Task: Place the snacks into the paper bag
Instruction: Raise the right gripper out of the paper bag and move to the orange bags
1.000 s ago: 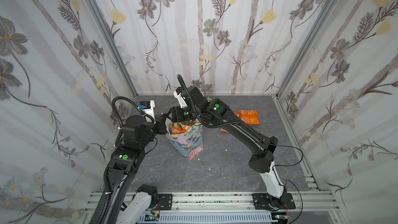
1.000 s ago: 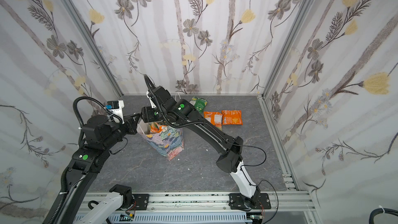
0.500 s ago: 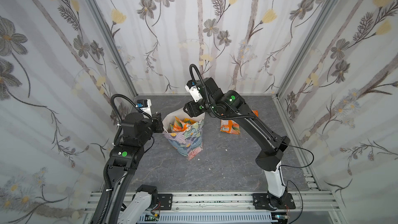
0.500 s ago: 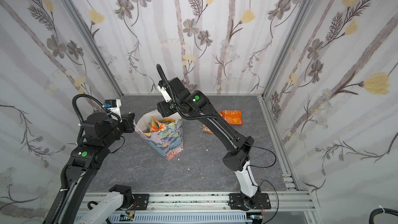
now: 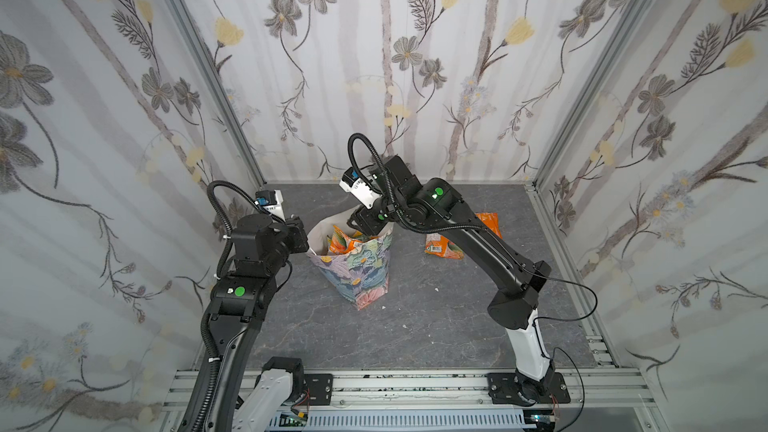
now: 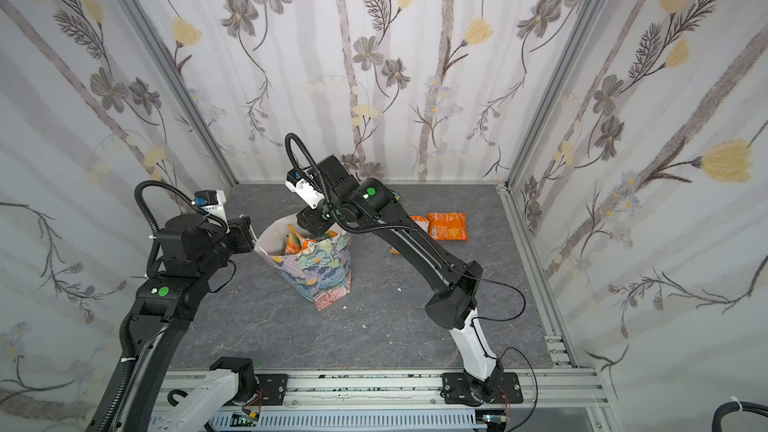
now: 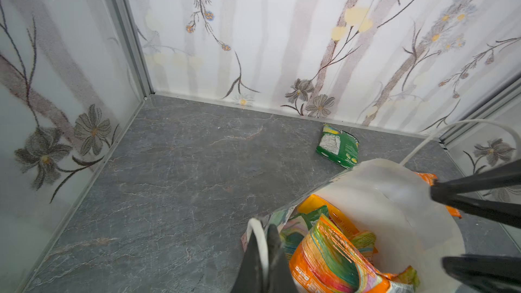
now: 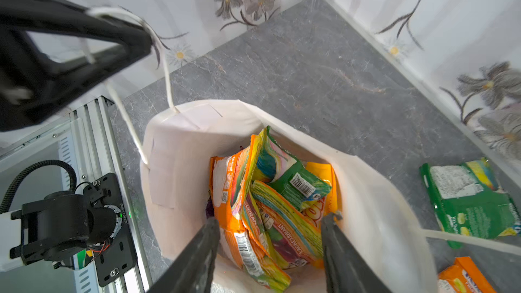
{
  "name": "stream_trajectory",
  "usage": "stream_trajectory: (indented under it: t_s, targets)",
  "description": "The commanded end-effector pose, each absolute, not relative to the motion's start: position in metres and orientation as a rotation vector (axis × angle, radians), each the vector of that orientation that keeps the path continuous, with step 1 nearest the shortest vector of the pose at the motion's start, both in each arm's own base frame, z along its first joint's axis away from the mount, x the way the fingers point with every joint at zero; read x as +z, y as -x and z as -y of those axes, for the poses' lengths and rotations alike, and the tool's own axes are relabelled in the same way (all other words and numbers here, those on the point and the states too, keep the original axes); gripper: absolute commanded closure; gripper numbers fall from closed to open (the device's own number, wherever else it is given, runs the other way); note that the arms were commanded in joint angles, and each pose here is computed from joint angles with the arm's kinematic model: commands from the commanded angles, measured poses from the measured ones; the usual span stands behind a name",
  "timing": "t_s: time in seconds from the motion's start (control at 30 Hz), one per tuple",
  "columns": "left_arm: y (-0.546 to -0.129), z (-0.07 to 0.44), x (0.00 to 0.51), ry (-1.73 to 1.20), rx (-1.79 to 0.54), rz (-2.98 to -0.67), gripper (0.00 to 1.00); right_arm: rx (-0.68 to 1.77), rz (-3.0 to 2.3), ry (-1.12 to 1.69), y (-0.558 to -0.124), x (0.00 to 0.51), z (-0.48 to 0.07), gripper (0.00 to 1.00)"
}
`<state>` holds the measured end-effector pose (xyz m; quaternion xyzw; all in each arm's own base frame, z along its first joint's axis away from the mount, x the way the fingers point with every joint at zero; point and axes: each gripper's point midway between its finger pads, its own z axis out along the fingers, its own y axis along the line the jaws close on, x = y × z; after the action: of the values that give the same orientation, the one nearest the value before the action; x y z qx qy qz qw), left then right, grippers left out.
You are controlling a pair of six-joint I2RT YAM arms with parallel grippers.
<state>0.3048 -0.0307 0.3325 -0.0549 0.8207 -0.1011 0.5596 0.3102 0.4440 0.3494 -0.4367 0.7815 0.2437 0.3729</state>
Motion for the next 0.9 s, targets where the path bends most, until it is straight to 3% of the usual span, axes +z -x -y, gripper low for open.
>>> stream_trajectory:
  t_s: [0.0,0.2,0.33,0.53,0.87]
  targets:
    - [-0.310,0.019,0.339,0.153,-0.182,-1.890,1.00,0.607,-1.826,1.042,-0.313,0.408,-0.435,0.43]
    - [-0.312,0.012,0.348,0.184,-0.183,-1.834,1.00,0.588,-1.713,0.821,-0.319,0.440,-0.383,0.43]
    - [-0.316,0.012,0.350,0.190,-0.201,-1.806,1.00,0.600,-1.682,0.527,-0.341,0.438,-0.299,0.40]
    - [-0.321,0.015,0.352,0.188,-0.236,-1.798,1.00,0.579,-1.906,0.255,-0.366,0.341,-0.206,0.37]
    - [-0.319,0.016,0.344,0.185,-0.248,-1.823,1.00,0.551,-2.145,0.024,-0.392,0.219,-0.143,0.36]
